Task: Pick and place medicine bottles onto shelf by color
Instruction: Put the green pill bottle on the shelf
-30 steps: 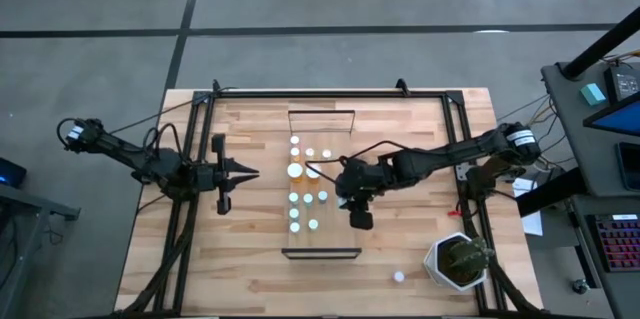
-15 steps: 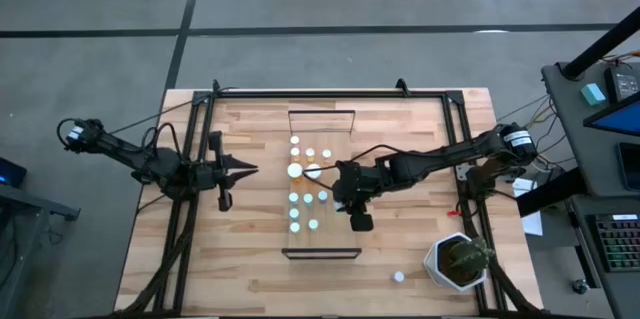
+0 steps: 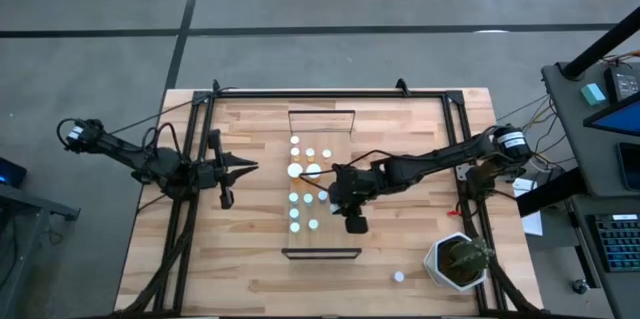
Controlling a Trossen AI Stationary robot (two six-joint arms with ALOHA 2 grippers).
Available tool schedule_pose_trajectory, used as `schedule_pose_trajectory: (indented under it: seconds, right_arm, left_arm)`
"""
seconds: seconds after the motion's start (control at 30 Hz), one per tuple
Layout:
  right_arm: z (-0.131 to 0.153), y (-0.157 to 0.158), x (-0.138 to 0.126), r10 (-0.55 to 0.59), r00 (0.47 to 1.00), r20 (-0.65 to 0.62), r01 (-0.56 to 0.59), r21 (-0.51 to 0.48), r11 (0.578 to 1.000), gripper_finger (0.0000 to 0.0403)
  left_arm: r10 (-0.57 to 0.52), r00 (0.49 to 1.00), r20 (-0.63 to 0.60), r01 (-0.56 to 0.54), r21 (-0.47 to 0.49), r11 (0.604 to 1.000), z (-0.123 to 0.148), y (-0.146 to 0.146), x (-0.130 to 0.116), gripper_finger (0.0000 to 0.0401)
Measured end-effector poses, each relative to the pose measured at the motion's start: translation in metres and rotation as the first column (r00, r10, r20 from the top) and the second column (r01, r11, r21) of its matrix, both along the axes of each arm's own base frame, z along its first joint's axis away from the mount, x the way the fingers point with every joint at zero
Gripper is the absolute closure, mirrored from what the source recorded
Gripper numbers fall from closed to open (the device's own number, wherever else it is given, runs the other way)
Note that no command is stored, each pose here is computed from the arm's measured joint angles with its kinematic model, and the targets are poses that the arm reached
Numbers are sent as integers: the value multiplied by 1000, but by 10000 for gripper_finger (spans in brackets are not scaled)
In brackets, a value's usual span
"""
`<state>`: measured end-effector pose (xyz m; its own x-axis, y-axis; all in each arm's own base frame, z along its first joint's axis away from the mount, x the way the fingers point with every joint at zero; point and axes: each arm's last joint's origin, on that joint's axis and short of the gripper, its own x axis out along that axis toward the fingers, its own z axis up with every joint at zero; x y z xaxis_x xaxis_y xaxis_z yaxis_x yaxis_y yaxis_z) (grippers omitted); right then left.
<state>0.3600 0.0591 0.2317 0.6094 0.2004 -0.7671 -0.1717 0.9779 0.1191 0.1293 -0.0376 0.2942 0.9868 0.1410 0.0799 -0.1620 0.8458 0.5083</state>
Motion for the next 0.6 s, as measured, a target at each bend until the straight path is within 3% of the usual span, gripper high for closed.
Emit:
schedule_pose_trajectory:
  seconds: [0.6]
  right_arm:
    - [-13, -17, 3, -169, 985, -40, 167, -45, 985, 291]
  left_arm:
    - [0, 1000, 1, 0, 0, 1000, 0, 0, 0, 386]
